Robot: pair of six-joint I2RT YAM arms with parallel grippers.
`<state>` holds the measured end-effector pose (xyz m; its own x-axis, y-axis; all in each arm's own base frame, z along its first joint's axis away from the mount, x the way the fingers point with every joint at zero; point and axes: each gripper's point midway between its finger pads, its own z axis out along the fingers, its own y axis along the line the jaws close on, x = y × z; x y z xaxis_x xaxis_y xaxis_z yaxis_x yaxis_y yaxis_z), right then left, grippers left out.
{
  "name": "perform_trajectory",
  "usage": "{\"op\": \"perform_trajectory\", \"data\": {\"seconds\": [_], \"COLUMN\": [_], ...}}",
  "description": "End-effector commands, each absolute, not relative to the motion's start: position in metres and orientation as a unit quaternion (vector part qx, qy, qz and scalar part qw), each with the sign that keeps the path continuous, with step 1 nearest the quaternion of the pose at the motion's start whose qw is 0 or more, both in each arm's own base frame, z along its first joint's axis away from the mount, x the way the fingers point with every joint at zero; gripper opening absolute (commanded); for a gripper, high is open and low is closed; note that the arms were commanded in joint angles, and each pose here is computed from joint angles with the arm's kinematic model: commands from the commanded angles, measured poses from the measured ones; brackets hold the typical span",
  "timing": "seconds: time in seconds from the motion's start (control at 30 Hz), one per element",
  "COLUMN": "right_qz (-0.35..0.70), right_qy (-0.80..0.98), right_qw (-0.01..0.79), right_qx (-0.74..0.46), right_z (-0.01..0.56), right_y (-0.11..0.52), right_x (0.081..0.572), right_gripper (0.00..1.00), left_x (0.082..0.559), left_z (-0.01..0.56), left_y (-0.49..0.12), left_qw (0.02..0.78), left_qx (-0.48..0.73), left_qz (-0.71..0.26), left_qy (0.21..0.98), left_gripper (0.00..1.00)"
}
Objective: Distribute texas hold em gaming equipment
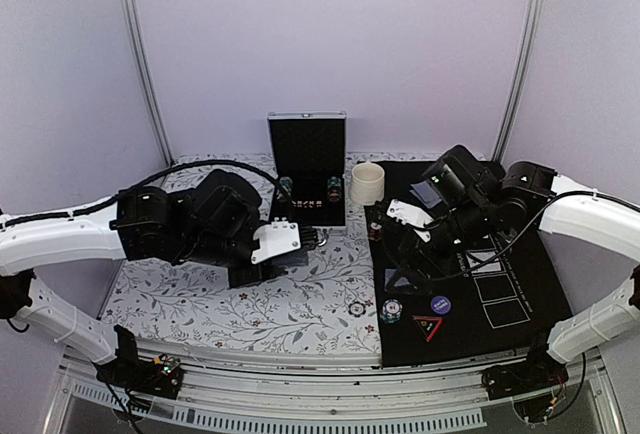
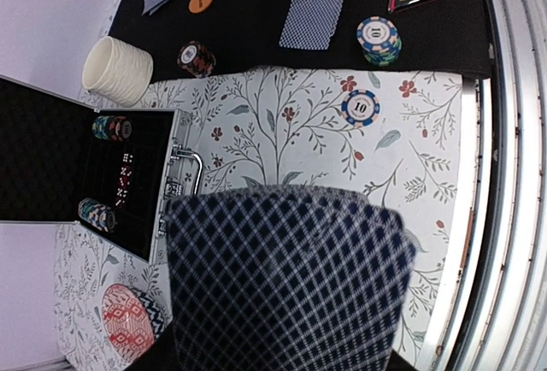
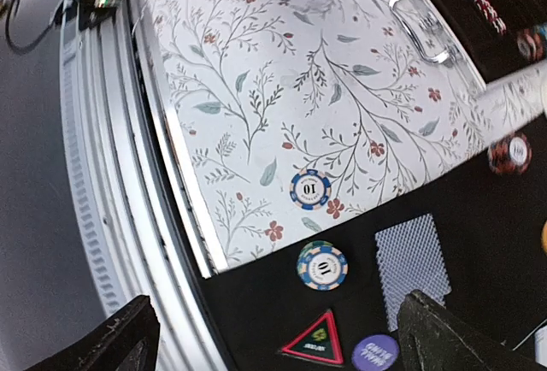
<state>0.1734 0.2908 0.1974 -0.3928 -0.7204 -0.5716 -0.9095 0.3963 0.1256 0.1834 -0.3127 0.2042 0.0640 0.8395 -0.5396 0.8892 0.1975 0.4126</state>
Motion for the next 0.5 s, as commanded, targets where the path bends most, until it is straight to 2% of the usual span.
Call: {"op": "perform_trajectory", "data": {"seconds": [0.0, 0.07, 0.13, 0.47], "right_qz": [0.09, 0.097, 0.115, 0.074], "right_qy": [0.68, 0.68, 0.682, 0.711], "right_qw": [0.172, 0.092, 0.051, 0.04], "right_qx": [-0.707, -0.721, -0.72, -0.698], "right_z": [0.14, 0.113, 0.096, 0.041], "right_y": [0.25, 0.23, 0.219, 0.214], "right_x": [0.162, 0.139, 0.121, 0.135], "right_gripper": [0.99, 0.99, 0.99, 0.99], "left_x": [0.191, 0.193, 0.193, 0.192], "left_z": [0.21, 0.213, 0.215, 0.215], "left_y": [-0.301, -0.299, -0.297, -0.295], "left_qw": [0.374, 0.378, 0.381, 0.385], "left_qx": [0.629, 0.627, 0.626, 0.631], "left_qz": [-0.019, -0.019, -0.019, -0.023], "left_qy": [0.681, 0.681, 0.68, 0.673], "left_gripper": [0.42, 0.42, 0.42, 0.42]}}
